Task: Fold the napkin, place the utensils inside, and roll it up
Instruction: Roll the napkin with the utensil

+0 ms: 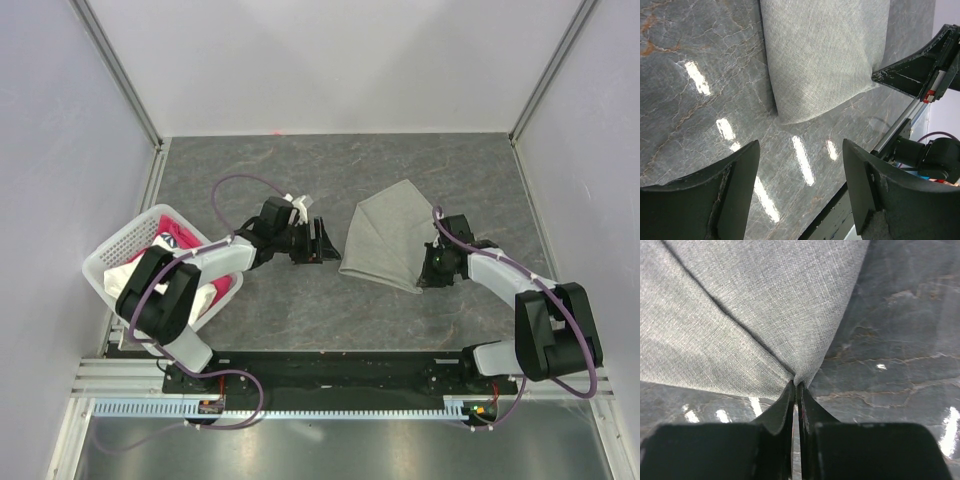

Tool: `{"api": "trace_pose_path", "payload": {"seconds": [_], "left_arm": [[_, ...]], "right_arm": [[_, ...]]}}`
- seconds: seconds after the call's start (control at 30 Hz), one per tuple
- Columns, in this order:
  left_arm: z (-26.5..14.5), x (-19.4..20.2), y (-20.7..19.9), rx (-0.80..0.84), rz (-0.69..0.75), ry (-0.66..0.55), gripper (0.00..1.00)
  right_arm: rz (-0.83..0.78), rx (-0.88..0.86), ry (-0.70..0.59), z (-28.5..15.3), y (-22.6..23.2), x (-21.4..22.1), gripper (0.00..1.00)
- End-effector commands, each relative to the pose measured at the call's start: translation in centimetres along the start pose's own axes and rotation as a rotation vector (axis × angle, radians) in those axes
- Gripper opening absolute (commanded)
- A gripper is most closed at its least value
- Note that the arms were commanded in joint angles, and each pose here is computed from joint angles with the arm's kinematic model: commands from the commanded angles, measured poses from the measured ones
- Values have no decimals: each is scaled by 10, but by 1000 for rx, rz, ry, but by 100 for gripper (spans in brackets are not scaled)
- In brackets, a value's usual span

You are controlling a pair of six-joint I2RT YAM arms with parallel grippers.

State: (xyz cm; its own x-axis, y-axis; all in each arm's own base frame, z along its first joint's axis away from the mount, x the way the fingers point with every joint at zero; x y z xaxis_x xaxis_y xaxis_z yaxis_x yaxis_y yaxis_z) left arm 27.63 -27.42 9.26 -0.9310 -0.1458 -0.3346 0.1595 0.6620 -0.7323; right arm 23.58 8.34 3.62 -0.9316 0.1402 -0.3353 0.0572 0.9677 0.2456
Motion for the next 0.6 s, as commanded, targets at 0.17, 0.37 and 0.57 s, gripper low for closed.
{"api": "trace_pose_path", "payload": {"seconds": [0.17, 0.37, 0.57], "left_arm": [[0, 2, 15, -2, -48, -28, 77], [8, -9, 18, 45, -64, -47, 77], [31, -13, 18, 100, -101, -7, 78]], "right_arm": [[-14, -97, 62, 14, 15, 20, 3], [-19, -98, 72, 18, 17, 23, 3], [-23, -95, 82, 20, 17, 24, 3]]}}
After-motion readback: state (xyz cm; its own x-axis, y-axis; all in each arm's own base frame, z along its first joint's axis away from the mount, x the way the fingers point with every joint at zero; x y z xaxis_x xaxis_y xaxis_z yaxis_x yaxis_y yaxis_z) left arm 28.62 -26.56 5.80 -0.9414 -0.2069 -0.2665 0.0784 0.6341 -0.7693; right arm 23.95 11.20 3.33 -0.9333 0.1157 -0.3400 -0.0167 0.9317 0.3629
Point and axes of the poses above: each gripper's point midway between its finger pads, its own z axis out along the fingers, its own y axis along the line the jaws close on, x = y × z, the point moved 2 cm from there along -z, back along the fingers, and after that the axes turned 6 degrees about -z, right-handed, at the moved point
